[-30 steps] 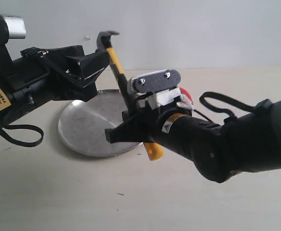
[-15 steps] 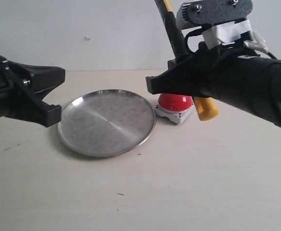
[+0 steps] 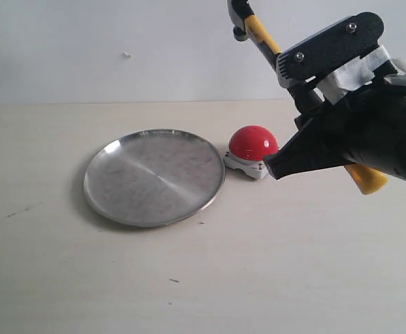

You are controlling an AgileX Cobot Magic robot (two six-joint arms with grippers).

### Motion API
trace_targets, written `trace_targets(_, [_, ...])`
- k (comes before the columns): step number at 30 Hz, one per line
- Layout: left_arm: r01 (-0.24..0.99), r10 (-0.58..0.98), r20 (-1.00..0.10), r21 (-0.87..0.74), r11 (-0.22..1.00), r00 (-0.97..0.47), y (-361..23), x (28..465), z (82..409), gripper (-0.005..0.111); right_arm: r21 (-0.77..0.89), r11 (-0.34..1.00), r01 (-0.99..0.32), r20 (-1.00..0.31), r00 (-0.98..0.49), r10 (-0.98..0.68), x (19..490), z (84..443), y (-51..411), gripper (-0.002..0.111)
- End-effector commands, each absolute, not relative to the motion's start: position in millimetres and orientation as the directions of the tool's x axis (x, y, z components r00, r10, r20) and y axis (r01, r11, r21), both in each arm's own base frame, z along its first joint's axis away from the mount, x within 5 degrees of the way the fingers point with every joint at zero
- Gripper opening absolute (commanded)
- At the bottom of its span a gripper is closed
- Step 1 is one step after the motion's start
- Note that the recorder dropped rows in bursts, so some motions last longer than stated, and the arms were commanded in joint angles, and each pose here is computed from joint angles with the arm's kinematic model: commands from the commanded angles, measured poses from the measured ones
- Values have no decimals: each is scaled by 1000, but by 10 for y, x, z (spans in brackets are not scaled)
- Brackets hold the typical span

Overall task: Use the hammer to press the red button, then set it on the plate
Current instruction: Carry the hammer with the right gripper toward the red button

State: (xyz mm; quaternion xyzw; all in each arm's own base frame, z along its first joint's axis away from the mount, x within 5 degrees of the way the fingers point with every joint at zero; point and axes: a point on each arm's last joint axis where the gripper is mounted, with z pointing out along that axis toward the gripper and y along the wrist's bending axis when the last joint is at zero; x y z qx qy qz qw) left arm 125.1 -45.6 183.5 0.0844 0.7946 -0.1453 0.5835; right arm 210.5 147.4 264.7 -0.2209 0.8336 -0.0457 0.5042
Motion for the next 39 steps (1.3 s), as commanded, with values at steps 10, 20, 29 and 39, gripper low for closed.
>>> trace_targets(10, [286, -57, -943, -157, 945, -329, -442, 1231, 1809, 0, -316, 871, -377, -830, -336, -446, 2102, 2716, 1513, 0])
trace_targets(20, [286, -57, -943, -157, 945, -329, -442, 1231, 1809, 0, -297, 861, -413, -835, -325, -444, 2087, 2714, 1554, 0])
trace_targets(29, [286, -57, -943, -157, 945, -329, -442, 1231, 1809, 0, -178, 890, -420, -913, -266, -308, 2081, 2751, 1612, 0])
trace_targets(39, [286, -57, -943, -157, 945, -329, -442, 1231, 1809, 0, 92, 944, -316, -964, -267, 5, 2035, 2506, 1433, 0])
